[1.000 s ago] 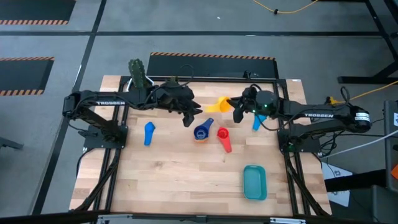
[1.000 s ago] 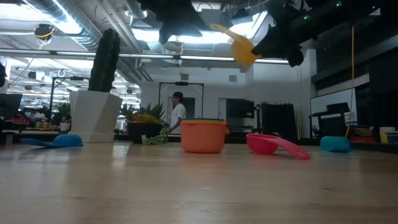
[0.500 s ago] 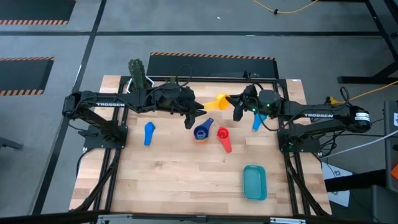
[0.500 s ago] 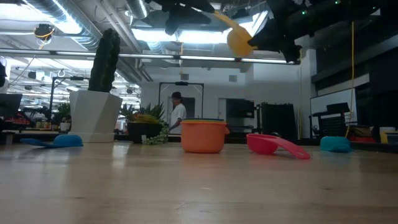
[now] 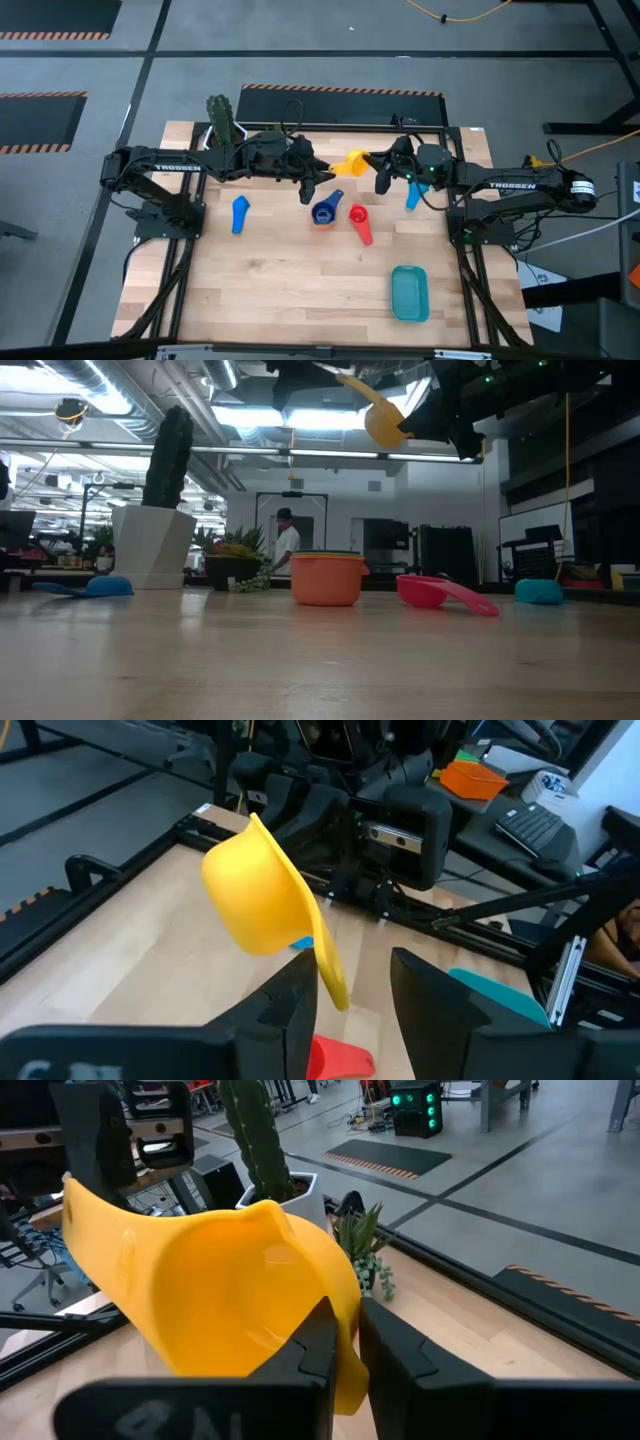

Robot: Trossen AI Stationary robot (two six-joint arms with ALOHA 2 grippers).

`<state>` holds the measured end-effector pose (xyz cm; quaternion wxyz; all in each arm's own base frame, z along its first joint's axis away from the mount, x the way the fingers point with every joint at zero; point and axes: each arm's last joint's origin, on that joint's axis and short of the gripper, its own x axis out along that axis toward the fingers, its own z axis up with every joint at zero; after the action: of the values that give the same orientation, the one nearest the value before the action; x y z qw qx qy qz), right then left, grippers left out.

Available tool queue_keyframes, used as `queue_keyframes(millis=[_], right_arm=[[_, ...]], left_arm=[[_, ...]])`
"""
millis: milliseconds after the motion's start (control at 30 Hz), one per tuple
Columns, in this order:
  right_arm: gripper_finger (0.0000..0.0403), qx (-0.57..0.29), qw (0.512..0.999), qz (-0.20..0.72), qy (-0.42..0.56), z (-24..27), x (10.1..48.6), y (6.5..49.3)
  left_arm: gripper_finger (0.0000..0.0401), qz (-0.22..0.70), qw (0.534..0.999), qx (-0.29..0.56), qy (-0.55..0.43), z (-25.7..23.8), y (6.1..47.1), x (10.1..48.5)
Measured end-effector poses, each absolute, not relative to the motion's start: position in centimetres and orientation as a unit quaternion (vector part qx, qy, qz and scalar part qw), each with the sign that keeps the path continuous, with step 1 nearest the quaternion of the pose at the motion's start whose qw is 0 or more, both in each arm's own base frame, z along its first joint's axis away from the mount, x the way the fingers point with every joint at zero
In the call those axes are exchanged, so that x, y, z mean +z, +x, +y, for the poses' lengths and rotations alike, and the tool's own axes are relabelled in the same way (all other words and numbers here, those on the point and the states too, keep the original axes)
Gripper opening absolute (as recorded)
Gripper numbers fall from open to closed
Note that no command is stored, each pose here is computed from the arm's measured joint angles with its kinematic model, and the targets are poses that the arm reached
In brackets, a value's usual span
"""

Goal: Nest measuring cups in basket
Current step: Stack the yellow measuring cup on top of the dark blue measuring cup

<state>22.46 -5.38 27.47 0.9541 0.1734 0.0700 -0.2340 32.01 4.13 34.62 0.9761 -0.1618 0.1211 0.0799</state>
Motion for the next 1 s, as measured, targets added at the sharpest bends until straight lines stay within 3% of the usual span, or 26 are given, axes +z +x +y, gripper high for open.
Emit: queue_keyframes(millis=[167,467,1000], right_arm=[[0.0037,-0.234,0.954,0.07,0.173,-5.38,27.47,22.46],[0.0037,-0.234,0.954,0.07,0.172,-5.38,27.47,22.46],[0.0067,-0.236,0.951,0.072,0.185,-5.39,27.37,22.44]], left_arm=[[0.0096,0.12,0.975,0.092,-0.16,4.2,31.99,34.61],[0.0011,0.119,0.974,0.103,-0.16,4.28,31.98,34.59],[0.0006,0.121,0.975,0.104,-0.154,4.29,31.97,34.57]])
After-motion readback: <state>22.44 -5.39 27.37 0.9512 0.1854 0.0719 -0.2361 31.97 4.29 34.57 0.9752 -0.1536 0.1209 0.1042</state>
